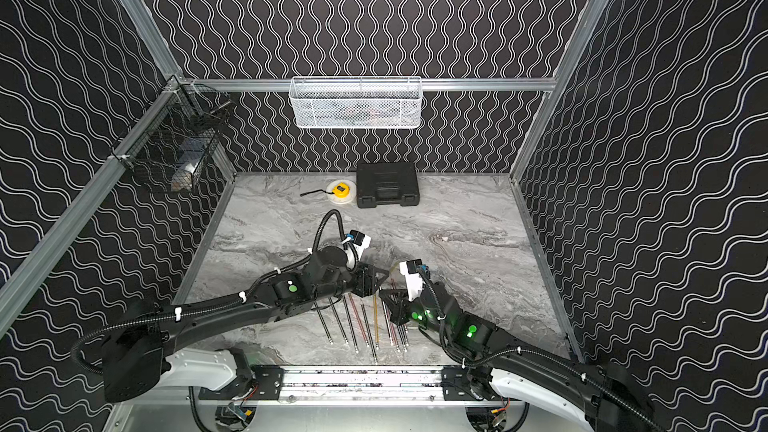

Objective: Remove the protective cover of the pencils
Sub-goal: Pick up the pencil from the center of the board.

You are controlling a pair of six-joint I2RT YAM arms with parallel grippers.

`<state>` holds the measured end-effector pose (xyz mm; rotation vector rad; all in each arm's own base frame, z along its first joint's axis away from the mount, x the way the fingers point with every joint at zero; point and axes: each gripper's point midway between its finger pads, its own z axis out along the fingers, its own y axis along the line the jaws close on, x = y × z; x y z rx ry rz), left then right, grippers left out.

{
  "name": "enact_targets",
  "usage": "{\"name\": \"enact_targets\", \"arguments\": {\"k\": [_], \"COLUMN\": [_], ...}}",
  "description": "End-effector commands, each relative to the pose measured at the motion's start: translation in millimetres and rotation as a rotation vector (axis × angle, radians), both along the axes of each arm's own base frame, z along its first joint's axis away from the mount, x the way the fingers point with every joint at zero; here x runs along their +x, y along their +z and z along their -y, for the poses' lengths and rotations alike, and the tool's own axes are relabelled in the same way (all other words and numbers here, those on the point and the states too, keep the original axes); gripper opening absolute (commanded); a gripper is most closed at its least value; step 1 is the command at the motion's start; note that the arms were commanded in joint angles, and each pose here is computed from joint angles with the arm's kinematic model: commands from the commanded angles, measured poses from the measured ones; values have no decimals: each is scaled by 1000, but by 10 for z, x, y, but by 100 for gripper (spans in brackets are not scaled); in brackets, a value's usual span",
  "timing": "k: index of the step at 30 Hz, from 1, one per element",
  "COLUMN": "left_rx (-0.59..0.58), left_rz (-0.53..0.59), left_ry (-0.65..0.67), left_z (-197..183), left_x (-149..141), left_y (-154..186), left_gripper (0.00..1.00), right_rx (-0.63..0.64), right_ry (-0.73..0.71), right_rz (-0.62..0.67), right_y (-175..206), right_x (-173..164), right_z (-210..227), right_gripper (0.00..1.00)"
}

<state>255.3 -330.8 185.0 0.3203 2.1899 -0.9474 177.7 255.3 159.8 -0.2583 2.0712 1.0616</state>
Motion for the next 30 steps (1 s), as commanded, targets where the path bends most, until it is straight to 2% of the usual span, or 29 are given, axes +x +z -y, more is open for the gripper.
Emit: {"name": "enact_targets", "arguments": {"k": [1, 16, 25, 28, 30], "left_rx": [-40, -40, -47, -47, -46], "left_rz": [0, 1, -11, -15, -16], "left_ry": [-2, 60, 60, 58, 58], "left_z": [46, -88, -77, -73, -73], "left_x": [13, 27, 32, 29, 28], "left_y": [98, 132, 116, 108, 108], "left_gripper": [54, 18, 13, 13, 12], "right_rx": [50, 18, 0, -10, -20], "right_ry": [-36, -36, -38, -43, -50], "right_rz": [64, 128, 141, 138, 139], "right_y": [207, 221, 245, 237, 217], "right_x": [51, -68, -94, -78, -61], "right_z": [-61, -251, -332, -362, -369], "right_gripper": [0, 0, 0, 20, 26]}}
